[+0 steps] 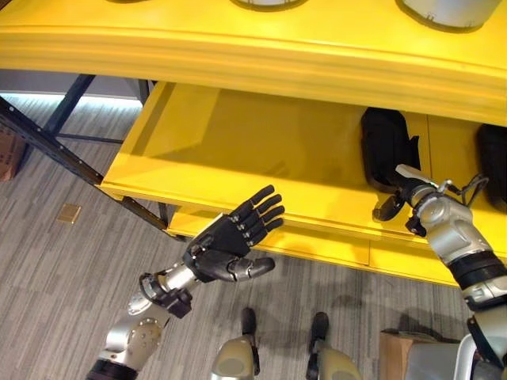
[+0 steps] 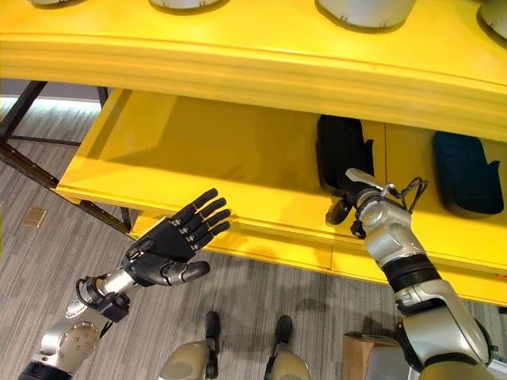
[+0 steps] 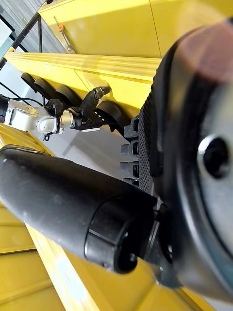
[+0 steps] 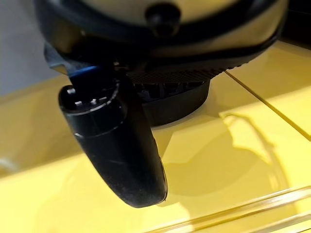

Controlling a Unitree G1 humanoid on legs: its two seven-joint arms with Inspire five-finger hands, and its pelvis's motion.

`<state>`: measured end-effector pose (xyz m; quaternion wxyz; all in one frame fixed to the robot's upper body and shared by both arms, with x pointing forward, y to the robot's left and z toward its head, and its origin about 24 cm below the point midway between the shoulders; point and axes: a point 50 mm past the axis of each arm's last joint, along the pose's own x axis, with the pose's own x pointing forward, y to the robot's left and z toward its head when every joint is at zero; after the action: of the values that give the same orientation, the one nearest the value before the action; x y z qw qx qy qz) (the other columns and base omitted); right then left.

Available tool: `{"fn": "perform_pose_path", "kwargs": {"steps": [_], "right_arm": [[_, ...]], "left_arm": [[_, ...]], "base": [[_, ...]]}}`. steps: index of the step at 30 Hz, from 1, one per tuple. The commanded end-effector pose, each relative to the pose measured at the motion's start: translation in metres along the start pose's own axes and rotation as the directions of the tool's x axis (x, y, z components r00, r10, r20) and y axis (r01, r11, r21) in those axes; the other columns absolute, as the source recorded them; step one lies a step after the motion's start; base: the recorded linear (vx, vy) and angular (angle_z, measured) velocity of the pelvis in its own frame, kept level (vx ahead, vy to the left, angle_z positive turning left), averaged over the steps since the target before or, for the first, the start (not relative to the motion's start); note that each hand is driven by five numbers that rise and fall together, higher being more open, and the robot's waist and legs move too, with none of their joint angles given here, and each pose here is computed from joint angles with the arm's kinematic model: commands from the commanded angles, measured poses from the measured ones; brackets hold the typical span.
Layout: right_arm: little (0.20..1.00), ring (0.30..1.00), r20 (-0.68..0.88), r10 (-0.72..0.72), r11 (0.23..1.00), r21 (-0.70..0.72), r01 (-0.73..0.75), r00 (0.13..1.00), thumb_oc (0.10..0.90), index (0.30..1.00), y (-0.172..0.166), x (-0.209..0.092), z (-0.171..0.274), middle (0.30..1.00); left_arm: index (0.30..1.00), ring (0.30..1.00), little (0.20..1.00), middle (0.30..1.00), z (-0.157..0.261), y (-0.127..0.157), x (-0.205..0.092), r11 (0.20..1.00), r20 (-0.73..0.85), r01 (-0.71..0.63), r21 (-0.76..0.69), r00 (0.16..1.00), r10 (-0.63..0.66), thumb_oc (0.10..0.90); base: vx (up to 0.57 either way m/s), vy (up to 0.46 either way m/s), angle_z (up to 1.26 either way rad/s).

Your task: Move parts from the plastic box to the shelf.

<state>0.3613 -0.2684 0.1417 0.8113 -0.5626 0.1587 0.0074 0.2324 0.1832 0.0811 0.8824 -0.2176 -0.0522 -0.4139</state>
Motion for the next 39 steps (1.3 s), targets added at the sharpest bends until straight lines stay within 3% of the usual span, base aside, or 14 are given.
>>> {"fn": "perform_pose_path", "kwargs": {"steps": [1, 6, 11, 34, 36, 38, 39], "right_arm": [[1.0, 1.0, 0.057, -0.115, 0.992, -0.04, 0.117, 0.992, 0.9, 1.0, -0.026, -0.006, 0.015, 1.0], [1.0, 1.0, 0.097, -0.231, 0.971, -0.043, 0.236, 0.968, 0.9, 1.0, -0.036, -0.008, 0.021, 1.0], [1.0, 1.0, 0.201, -0.427, 0.886, -0.101, 0.452, 0.882, 0.9, 1.0, -0.058, -0.015, 0.031, 1.0], [1.0, 1.0, 0.283, -0.384, 0.886, -0.155, 0.437, 0.879, 0.9, 1.0, -0.046, -0.024, 0.034, 1.0], [1.0, 1.0, 0.306, -0.397, 0.875, -0.159, 0.458, 0.865, 0.9, 1.0, -0.045, -0.027, 0.037, 1.0], [1.0, 1.0, 0.375, -0.487, 0.775, -0.232, 0.588, 0.789, 0.9, 1.0, -0.051, -0.037, 0.043, 1.0], [1.0, 1.0, 0.381, -0.495, 0.766, -0.234, 0.599, 0.781, 0.9, 1.0, -0.053, -0.038, 0.043, 1.0]], "left_arm": [[1.0, 1.0, 1.0, 1.0, 0.022, -0.014, 0.016, 0.993, 0.138, 0.101, 0.066, 0.984, -0.11, 0.9], [1.0, 1.0, 1.0, 1.0, 0.021, -0.015, 0.017, 0.992, 0.139, 0.104, 0.064, 0.984, -0.112, 0.9], [1.0, 1.0, 1.0, 1.0, 0.022, -0.015, 0.017, 0.993, 0.149, 0.101, 0.055, 0.983, -0.108, 0.9], [1.0, 1.0, 1.0, 1.0, 0.021, -0.017, 0.01, 0.994, 0.165, 0.101, 0.043, 0.98, -0.107, 0.9], [1.0, 1.0, 1.0, 1.0, 0.021, -0.017, 0.009, 0.994, 0.169, 0.098, 0.043, 0.98, -0.104, 0.9], [1.0, 1.0, 1.0, 1.0, 0.02, -0.018, 0.009, 0.994, 0.17, 0.095, 0.045, 0.98, -0.102, 0.9], [1.0, 1.0, 1.0, 1.0, 0.02, -0.018, 0.008, 0.994, 0.17, 0.096, 0.043, 0.98, -0.102, 0.9]], "base": [[0.0, 0.0, 0.0], [0.0, 0.002, -0.01], [0.01, 0.018, -0.03], [0.0, 0.007, 0.0], [0.0, 0.0, 0.0], [0.0, 0.0, 0.0], [0.0, 0.0, 0.0]]}}
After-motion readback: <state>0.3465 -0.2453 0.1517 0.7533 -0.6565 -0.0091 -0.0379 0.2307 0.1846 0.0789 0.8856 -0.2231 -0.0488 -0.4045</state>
